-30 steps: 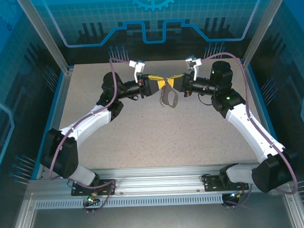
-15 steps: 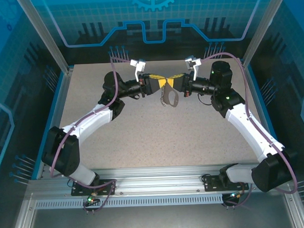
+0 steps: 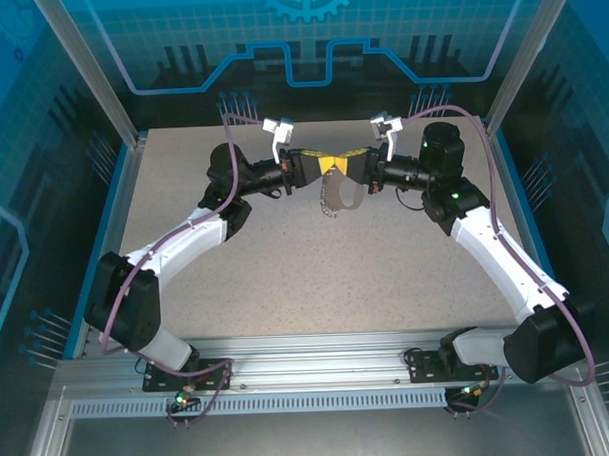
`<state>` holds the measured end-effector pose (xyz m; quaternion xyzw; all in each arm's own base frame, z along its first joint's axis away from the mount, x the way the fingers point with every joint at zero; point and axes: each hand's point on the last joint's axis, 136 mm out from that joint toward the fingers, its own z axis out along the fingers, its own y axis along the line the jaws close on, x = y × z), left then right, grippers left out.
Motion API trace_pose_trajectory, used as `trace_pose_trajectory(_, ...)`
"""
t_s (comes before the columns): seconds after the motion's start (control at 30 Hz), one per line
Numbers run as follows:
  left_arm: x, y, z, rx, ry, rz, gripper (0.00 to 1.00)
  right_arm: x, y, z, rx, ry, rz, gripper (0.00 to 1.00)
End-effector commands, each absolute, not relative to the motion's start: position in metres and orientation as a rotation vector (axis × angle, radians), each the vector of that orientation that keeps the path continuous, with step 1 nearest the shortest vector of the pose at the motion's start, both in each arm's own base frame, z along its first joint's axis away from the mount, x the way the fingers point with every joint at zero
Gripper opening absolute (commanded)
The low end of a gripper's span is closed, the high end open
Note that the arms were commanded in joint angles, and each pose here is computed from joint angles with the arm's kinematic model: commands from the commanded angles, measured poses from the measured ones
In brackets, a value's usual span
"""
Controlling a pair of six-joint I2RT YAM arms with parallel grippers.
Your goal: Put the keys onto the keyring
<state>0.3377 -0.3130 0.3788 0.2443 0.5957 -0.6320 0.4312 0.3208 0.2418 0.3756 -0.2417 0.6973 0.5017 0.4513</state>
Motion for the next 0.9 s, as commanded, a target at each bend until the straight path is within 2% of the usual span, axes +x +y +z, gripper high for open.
trace_pose_trajectory(0.0, 0.327, -0.317, 0.393, 0.688, 1.422, -1.58, 0.0, 0.32, 0.232, 0.386, -0.571, 1.695, 1.218, 0.25)
trace_pose_trajectory(0.07, 0.324, -0.316, 0.395, 0.707, 1.416, -1.575, 0.0, 0.32, 0.217, 0.389, -0.52, 1.687, 1.178, 0.38)
trace_pose_trajectory(0.17, 0.318, -0.314, 0.4, 0.739, 1.402, -1.576, 0.0, 0.319, 0.196, 0.387, -0.446, 1.688, 1.127, 0.43)
trace_pose_trajectory(0.37, 0.308, -0.313, 0.409, 0.795, 1.381, -1.594, 0.0, 0.321, 0.173, 0.356, -0.344, 1.74, 1.037, 0.44)
trace_pose_trajectory(0.67, 0.305, -0.313, 0.416, 0.803, 1.353, -1.619, 0.0, 0.281, 0.229, 0.315, -0.455, 1.794, 1.058, 0.44)
trace_pose_trajectory(0.87, 0.302, -0.312, 0.419, 0.798, 1.333, -1.646, 0.0, 0.276, 0.222, 0.318, -0.454, 1.787, 0.959, 0.47)
